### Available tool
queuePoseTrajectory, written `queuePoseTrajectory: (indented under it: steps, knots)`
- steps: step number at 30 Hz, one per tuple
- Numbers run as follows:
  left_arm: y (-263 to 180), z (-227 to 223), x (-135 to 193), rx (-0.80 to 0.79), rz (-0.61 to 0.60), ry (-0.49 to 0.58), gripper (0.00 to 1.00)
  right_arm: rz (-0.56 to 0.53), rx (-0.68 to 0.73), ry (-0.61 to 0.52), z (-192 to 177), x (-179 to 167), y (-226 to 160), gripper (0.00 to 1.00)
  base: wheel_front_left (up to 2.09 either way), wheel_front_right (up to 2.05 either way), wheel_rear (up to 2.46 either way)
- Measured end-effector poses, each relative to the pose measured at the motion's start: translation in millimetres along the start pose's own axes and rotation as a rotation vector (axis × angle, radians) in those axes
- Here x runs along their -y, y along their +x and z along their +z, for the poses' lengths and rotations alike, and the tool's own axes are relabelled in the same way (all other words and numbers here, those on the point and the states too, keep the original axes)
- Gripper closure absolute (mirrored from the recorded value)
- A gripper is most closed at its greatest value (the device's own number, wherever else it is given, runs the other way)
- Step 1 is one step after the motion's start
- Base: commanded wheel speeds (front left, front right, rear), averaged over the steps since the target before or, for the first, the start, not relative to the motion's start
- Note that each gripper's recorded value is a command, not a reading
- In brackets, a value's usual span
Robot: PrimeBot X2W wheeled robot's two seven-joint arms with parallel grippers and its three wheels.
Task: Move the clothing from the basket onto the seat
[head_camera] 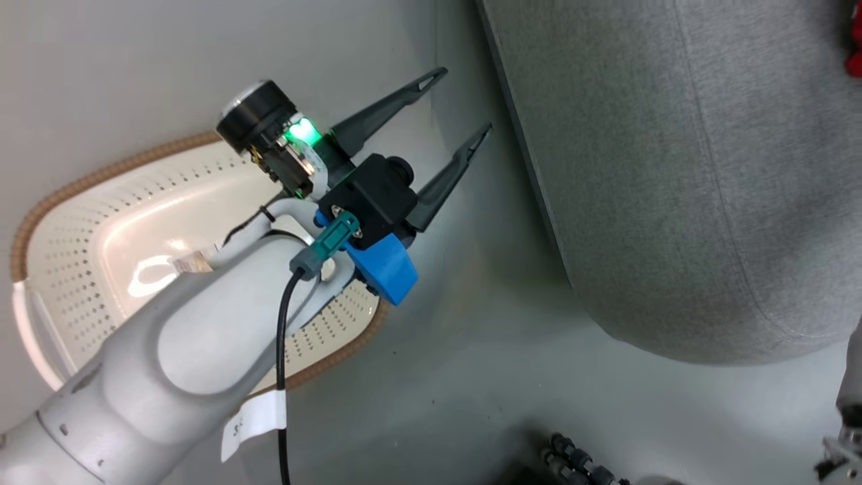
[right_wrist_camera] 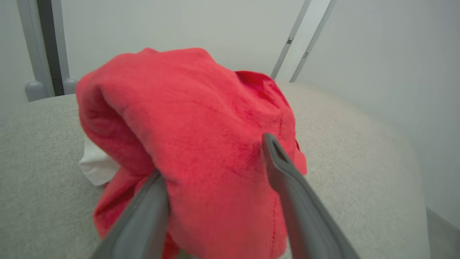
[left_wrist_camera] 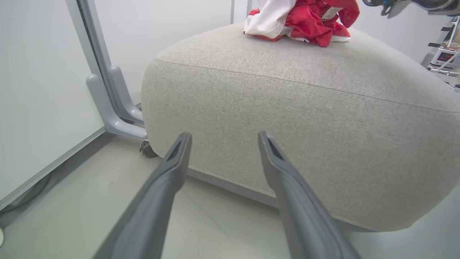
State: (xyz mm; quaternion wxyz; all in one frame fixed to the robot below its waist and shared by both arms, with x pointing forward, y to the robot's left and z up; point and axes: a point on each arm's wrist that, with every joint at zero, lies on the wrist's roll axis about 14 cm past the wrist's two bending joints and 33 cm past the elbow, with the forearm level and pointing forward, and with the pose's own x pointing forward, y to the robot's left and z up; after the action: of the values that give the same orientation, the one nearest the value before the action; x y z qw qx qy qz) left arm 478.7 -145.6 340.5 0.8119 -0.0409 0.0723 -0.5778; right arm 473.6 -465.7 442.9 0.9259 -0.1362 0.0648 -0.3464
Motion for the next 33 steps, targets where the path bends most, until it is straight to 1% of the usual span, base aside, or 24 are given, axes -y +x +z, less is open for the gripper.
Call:
queuePoseTrajectory:
  steps: [7,10,15,17,21,27,33]
  knots:
    - [-8,30,7,0.036,0.047,0.009,0.00,0.080,-0.030,-0.047,-8,14,-48,0.00,0.00,0.00,0.00]
    - [-14,42,7,0.045,0.085,0.009,0.00,0.112,-0.003,-0.043,3,15,-62,0.00,0.00,0.00,0.00]
    - [-31,65,0,0.057,0.187,0.005,0.00,0.178,0.077,-0.006,33,5,-78,0.00,0.00,0.00,0.00]
    - [-40,77,-4,0.071,0.236,0.004,0.00,0.212,0.112,0.015,46,-3,-83,0.00,0.00,0.00,0.00]
    - [-63,120,-18,0.165,0.355,0.022,0.00,0.289,0.178,0.055,71,-22,-94,0.00,0.00,0.00,0.00]
    - [-115,151,-34,0.218,0.533,0.062,0.00,0.443,0.258,0.113,102,-68,-117,0.00,0.00,0.00,0.00]
    - [-171,182,-44,0.289,0.707,0.113,0.00,0.561,0.320,0.178,130,-107,-140,0.00,0.00,0.00,0.00]
